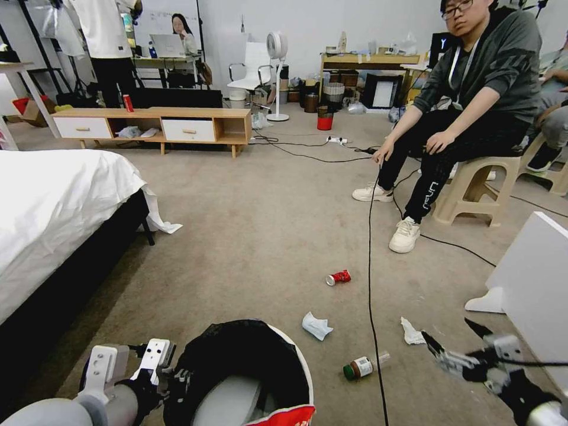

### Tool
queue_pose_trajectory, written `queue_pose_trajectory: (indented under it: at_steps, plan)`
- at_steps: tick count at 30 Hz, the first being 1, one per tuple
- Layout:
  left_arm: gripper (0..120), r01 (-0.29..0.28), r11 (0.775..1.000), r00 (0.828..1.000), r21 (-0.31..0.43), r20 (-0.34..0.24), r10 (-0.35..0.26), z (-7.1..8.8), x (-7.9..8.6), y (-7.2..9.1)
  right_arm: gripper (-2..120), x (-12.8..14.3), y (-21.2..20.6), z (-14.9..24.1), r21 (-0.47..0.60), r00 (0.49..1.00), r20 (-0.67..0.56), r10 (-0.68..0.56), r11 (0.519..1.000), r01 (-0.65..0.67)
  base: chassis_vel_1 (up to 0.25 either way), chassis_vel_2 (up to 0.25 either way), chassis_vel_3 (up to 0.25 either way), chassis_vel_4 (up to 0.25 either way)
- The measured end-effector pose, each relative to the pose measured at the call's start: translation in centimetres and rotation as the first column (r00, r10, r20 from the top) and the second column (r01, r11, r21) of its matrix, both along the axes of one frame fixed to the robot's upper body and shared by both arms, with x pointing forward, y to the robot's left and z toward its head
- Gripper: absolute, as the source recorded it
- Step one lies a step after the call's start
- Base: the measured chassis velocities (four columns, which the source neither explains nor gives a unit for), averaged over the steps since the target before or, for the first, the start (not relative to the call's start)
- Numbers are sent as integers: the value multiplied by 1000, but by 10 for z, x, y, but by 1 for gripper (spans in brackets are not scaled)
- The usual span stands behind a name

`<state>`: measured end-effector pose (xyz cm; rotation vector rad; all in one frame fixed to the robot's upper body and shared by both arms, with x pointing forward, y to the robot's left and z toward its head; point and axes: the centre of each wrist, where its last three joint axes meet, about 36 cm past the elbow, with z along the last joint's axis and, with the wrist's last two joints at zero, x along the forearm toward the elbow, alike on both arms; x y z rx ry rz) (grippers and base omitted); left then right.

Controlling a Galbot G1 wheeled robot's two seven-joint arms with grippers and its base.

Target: Pick up the trash bin and place the garbage on the floor into it.

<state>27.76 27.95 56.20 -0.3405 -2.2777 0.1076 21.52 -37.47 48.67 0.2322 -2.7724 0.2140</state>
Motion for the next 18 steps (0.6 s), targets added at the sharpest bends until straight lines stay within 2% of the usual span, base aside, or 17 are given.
queue_pose_trajectory:
  at_steps: [2,7,18]
  plan:
    - [1,1,1000,1000,-1,2,-1,0,1,1,100,-10,-2,-12,-30,1000,-16,-17,999,17,0,0,0,0]
    - [1,3,1000,1000,-3,3,-3,0,2,1,100,-16,0,-25,-26,999,-37,-35,999,34,0,0,0,0]
    - [1,2,1000,1000,-15,-8,-2,-6,3,-1,100,0,4,-58,-11,981,-151,-122,993,121,0,0,0,0]
